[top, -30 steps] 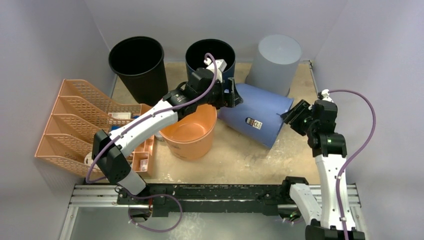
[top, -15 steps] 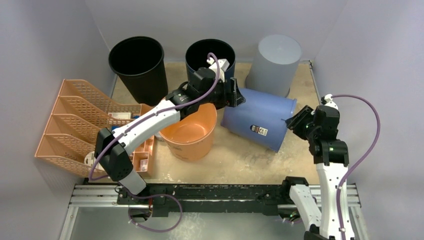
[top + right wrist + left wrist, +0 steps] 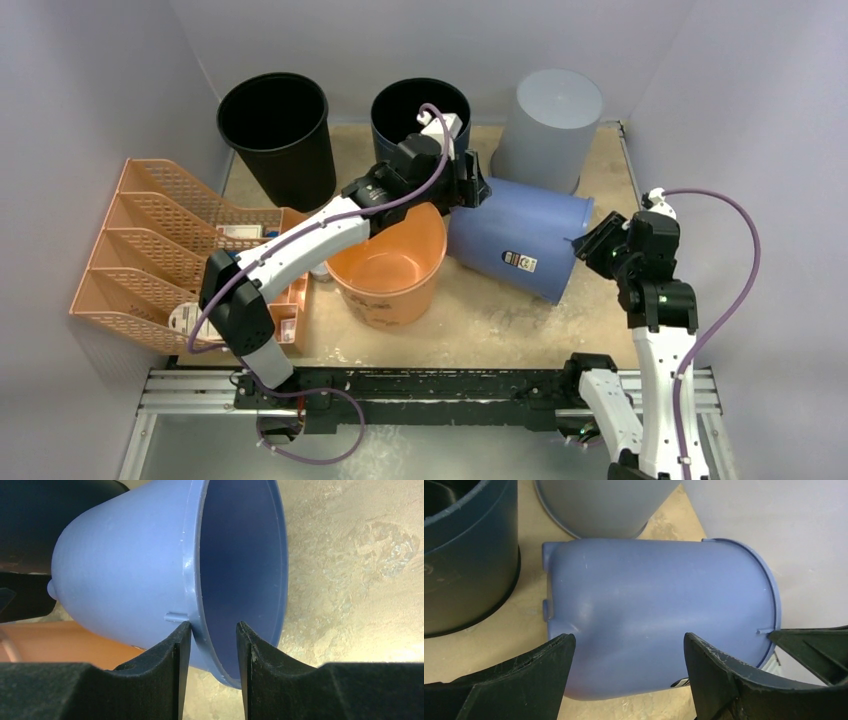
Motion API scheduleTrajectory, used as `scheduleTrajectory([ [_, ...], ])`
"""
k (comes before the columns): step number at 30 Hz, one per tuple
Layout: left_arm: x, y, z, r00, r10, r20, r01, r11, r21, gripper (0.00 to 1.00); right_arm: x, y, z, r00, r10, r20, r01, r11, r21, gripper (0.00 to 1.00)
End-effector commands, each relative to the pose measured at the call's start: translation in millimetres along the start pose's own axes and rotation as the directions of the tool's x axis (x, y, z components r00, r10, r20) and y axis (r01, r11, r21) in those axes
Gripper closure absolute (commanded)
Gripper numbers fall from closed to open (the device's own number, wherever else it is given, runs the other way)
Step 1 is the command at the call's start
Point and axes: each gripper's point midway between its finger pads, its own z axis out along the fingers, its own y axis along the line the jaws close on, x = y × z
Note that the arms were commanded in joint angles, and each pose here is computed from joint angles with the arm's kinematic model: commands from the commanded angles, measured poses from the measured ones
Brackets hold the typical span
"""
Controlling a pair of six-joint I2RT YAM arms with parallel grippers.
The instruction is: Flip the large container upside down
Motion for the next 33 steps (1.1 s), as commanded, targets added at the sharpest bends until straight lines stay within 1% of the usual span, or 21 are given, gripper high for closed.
scheduleTrajectory([
  [1, 6, -3, -10, 0.996, 0.073, -0.05, -0.076, 0.995, -0.063, 0.21, -5, -1, -2, 1.0, -0.008, 0.022, 0.008, 1.0, 0.01, 0.59],
  [6, -17, -28, -25, 0.994, 0.105, -0.005, -0.105, 0.994, -0.043, 0.2, -9, 2, -4, 0.999, -0.022, 0.032, 0.022, 1.0, -0.004, 0.59],
  [9, -18, -36, -22, 0.994, 0.105, -0.014, -0.106, 0.993, -0.049, 0.2, -11, 3, -7, 0.999, -0.024, 0.039, 0.024, 1.0, -0.009, 0.57],
  [11, -22, -40, -17, 0.996, 0.092, 0.002, -0.092, 0.994, -0.06, 0.2, -13, 4, -9, 0.998, -0.025, 0.049, 0.026, 1.0, -0.012, 0.57],
  [13, -21, -33, -4, 0.998, 0.066, 0.003, -0.065, 0.99, -0.121, 0.2, -13, 3, -9, 0.998, -0.027, 0.052, 0.027, 1.0, -0.011, 0.57],
  [16, -21, -23, 17, 0.996, 0.086, 0.0, -0.083, 0.966, -0.247, 0.2, -13, 4, -9, 0.998, -0.03, 0.053, 0.03, 0.999, -0.015, 0.6],
  [17, -19, -19, 24, 0.996, 0.088, -0.004, -0.085, 0.957, -0.276, 0.2, -14, 4, -10, 0.998, -0.03, 0.058, 0.031, 0.999, -0.016, 0.62],
  [19, -15, -15, 35, 0.996, 0.086, -0.021, -0.088, 0.951, -0.297, 0.2, -17, 4, -13, 0.997, -0.034, 0.072, 0.035, 0.999, -0.011, 0.63],
  [21, -13, -16, 40, 0.994, 0.101, -0.046, -0.11, 0.95, -0.293, 0.2, -19, 2, -18, 0.996, -0.046, 0.081, 0.046, 0.999, 0.0, 0.62],
  [25, -16, -1, 39, 0.993, 0.104, -0.054, -0.116, 0.941, -0.318, 0.2, -19, -1, -22, 0.994, -0.056, 0.089, 0.056, 0.998, 0.01, 0.61],
  [26, -16, 4, 41, 0.994, 0.082, -0.065, -0.098, 0.95, -0.297, 0.2, -18, -1, -21, 0.995, -0.057, 0.086, 0.057, 0.998, 0.007, 0.61],
  [27, -16, 2, 41, 0.995, 0.056, -0.085, -0.075, 0.969, -0.237, 0.2, -18, 1, -22, 0.995, -0.058, 0.084, 0.059, 0.998, -0.005, 0.61],
  [30, -19, 16, 39, 0.996, 0.038, -0.083, -0.056, 0.971, -0.234, 0.2, -23, 10, -23, 0.993, -0.061, 0.099, 0.065, 0.997, -0.045, 0.61],
  [33, -14, 14, 37, 0.993, 0.045, -0.106, -0.067, 0.975, -0.211, 0.2, -34, 14, -25, 0.99, -0.062, 0.129, 0.069, 0.997, -0.045, 0.59],
])
